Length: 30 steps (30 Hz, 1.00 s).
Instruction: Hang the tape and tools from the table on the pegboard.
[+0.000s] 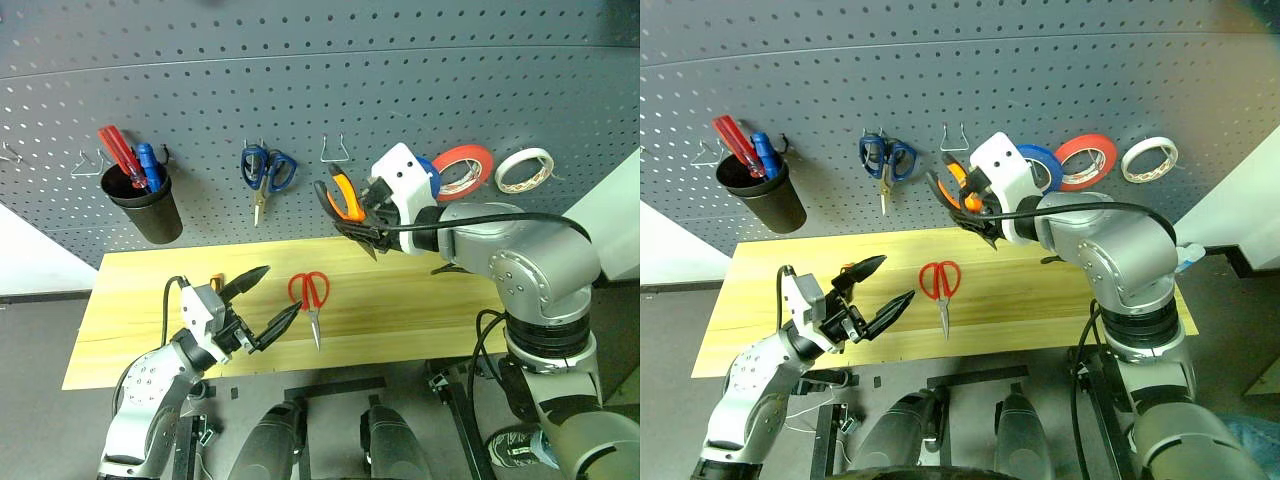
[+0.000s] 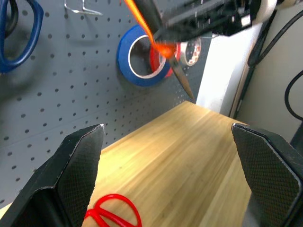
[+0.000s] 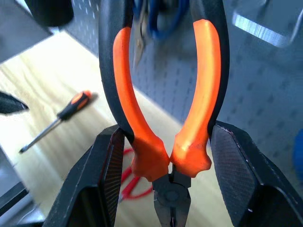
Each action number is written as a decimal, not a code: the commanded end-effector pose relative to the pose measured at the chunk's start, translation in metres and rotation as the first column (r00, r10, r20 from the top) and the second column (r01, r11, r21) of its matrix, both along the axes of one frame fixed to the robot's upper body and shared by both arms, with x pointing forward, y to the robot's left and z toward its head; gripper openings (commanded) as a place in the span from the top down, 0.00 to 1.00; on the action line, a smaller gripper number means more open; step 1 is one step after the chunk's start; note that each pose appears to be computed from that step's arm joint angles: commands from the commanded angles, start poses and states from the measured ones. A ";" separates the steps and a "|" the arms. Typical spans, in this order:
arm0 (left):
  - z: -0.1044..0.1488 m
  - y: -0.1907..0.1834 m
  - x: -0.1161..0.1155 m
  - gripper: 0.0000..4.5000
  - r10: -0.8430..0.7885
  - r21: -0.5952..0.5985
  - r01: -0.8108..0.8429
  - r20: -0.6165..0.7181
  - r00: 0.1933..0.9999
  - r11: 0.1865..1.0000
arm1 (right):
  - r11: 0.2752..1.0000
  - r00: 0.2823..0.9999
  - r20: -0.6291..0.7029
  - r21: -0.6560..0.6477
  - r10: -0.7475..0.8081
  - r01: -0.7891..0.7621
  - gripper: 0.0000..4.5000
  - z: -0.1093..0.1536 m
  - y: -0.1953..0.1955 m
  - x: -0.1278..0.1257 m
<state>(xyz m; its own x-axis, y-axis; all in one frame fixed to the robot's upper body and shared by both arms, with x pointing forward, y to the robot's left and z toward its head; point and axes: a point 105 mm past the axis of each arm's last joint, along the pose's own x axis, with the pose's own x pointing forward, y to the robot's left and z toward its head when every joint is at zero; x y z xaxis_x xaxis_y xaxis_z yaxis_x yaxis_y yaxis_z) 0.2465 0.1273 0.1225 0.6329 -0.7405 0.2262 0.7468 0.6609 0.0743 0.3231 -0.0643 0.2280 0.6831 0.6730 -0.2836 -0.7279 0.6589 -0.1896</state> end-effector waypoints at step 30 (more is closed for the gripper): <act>0.019 0.003 0.004 0.00 0.066 -0.047 -0.062 0.092 0.994 0.997 | 0.967 0.866 0.442 0.196 -0.234 0.161 0.47 0.066 0.015 0.061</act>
